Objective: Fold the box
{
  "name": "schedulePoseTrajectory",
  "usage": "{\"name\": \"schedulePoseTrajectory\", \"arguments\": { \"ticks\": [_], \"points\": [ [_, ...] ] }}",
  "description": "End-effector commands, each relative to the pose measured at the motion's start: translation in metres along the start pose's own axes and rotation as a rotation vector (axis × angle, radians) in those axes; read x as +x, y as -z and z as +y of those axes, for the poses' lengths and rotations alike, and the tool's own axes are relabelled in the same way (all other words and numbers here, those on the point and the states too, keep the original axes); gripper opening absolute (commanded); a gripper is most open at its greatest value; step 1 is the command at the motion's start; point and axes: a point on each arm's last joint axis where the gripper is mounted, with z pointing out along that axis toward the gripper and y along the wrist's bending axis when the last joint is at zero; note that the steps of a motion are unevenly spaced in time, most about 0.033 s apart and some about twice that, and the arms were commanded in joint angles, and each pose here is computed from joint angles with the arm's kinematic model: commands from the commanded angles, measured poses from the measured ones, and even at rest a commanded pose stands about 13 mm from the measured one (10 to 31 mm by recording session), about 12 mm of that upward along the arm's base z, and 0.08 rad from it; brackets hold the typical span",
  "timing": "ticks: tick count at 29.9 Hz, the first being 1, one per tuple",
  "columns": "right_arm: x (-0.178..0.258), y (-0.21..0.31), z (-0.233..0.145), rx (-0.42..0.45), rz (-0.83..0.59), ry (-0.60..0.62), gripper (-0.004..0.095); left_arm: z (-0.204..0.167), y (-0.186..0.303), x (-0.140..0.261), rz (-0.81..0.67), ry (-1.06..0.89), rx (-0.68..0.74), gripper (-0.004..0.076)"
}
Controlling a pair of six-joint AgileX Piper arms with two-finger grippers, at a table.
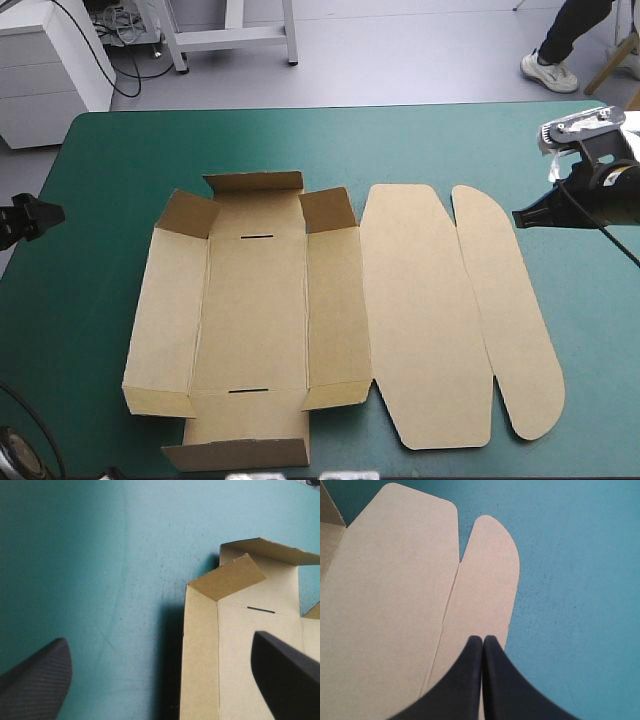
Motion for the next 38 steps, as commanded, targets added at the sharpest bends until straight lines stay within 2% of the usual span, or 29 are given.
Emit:
{"name": "schedulePoseTrajectory", "arguments": {
  "ticks": [1,6,25,38],
  "points": [
    [-0.006,0.017,-0.001,0.034,-0.095,0.01,-0.0019,-0.011,0.011,0.002,0.003,0.005,0.03,0.0709],
    [-0.006,0.017,-0.001,0.035,-0.099,0.01,-0.0019,-0.004,0.0,0.013,0.052,0.041,0.034,0.0709],
    [-0.006,0.017,-0.001,0.035,-0.099,0.01,-0.0019,0.02,-0.061,0.095,0.339,0.136,0.13,0.0708],
    [-0.005,0.016,-0.001,0.027,-0.082,0.018,-0.0019,-0.008,-0.094,0.11,0.542,-0.043,0.164,0.0708]
  ]
}}
